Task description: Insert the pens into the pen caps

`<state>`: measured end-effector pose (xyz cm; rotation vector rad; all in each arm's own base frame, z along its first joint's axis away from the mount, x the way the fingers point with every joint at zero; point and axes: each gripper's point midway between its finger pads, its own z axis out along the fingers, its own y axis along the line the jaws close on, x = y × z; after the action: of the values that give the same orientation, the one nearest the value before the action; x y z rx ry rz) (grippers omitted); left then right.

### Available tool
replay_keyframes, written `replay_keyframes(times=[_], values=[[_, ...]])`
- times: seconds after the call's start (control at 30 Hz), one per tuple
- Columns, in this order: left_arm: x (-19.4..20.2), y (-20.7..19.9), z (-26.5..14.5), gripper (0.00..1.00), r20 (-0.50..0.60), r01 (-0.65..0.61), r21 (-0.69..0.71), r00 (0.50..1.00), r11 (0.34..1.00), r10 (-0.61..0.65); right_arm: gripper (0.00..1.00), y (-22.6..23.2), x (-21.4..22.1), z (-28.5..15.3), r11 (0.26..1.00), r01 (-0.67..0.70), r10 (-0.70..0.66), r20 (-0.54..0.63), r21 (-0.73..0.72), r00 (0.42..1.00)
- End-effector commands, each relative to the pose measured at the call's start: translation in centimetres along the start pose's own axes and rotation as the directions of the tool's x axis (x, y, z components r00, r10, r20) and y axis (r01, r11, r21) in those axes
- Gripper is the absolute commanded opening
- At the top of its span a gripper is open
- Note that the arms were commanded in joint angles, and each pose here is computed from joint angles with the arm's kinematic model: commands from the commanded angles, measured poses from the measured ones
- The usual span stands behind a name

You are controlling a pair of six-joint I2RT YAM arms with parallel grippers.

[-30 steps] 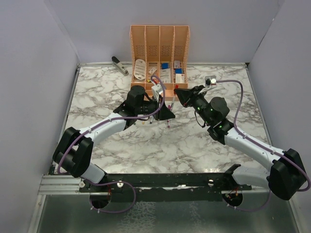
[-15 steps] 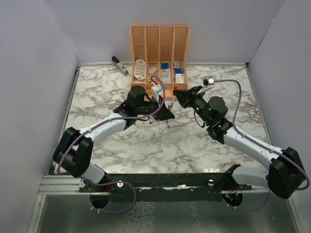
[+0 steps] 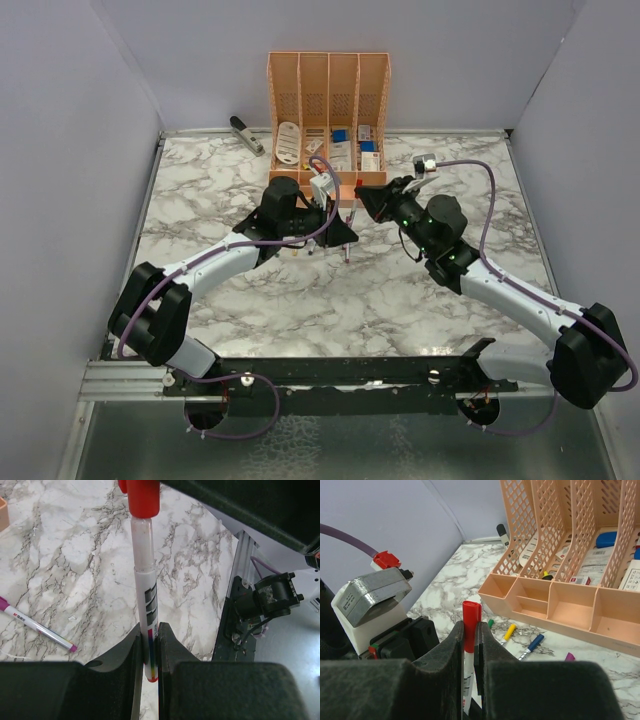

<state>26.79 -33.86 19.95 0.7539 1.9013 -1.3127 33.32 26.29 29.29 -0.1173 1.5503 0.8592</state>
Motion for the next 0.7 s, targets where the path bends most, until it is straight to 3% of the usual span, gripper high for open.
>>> replay_keyframes(times=[0.0, 0.33, 0.67], values=[[-2.2, -1.0, -0.5, 0.0, 0.054, -0.061, -0.008, 0.997, 0.998, 0.061, 0.01, 0.7, -0.5, -0.1, 1.0, 0.018, -0.018, -0.009, -0.025, 1.0], [-3.0, -1.1, -0.7, 0.0, 0.08, -0.08, -0.02, 0.993, 0.997, 0.081, 0.01, 0.7, 1.3, 0.0, 0.999, -0.024, 0.021, -0.068, -0.035, 0.997], [-5.1, -1.0, -1.0, 0.0, 0.146, -0.106, -0.064, 0.983, 0.992, 0.115, 0.01, 1.5, 5.3, -0.1, 0.991, -0.086, 0.062, -0.215, -0.102, 0.975]])
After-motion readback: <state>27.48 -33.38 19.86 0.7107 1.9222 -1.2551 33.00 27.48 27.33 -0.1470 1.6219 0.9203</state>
